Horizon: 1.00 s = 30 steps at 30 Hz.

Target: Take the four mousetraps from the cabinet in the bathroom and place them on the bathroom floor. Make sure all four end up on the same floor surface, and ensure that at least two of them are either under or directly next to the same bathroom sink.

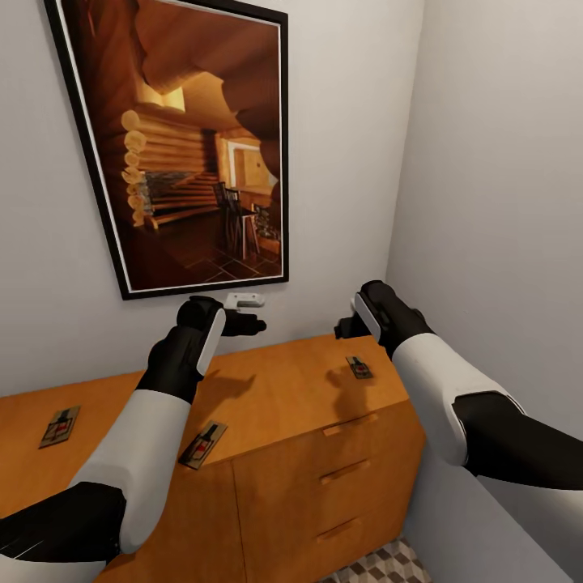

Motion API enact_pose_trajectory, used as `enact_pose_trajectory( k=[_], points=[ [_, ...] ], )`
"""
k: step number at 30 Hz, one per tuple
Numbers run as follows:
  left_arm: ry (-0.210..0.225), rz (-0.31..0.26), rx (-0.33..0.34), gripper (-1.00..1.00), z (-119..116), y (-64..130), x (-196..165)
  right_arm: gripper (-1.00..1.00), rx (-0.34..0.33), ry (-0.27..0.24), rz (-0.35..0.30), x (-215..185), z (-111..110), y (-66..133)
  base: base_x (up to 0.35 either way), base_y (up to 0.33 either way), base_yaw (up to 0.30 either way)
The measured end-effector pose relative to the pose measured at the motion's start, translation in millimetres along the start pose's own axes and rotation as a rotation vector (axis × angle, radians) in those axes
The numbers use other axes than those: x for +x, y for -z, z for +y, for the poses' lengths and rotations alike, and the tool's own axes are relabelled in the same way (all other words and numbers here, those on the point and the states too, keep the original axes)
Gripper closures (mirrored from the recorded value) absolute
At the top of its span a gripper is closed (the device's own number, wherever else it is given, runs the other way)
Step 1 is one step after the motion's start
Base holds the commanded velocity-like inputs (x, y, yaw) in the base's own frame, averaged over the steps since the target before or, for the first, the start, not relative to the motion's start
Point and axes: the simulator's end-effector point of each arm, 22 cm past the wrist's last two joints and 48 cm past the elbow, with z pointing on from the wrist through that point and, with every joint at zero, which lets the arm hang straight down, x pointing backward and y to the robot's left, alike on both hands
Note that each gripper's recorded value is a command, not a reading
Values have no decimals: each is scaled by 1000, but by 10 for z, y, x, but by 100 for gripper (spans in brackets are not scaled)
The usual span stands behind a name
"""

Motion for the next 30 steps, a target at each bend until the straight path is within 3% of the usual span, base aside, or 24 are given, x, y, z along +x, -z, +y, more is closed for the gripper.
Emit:
enact_pose_trajectory(
  k=[30],
  points=[
    [0,2,-1,-100,9,-4,6,-100,-19,11,0,1,50,0,0,-81,0]
  ],
)
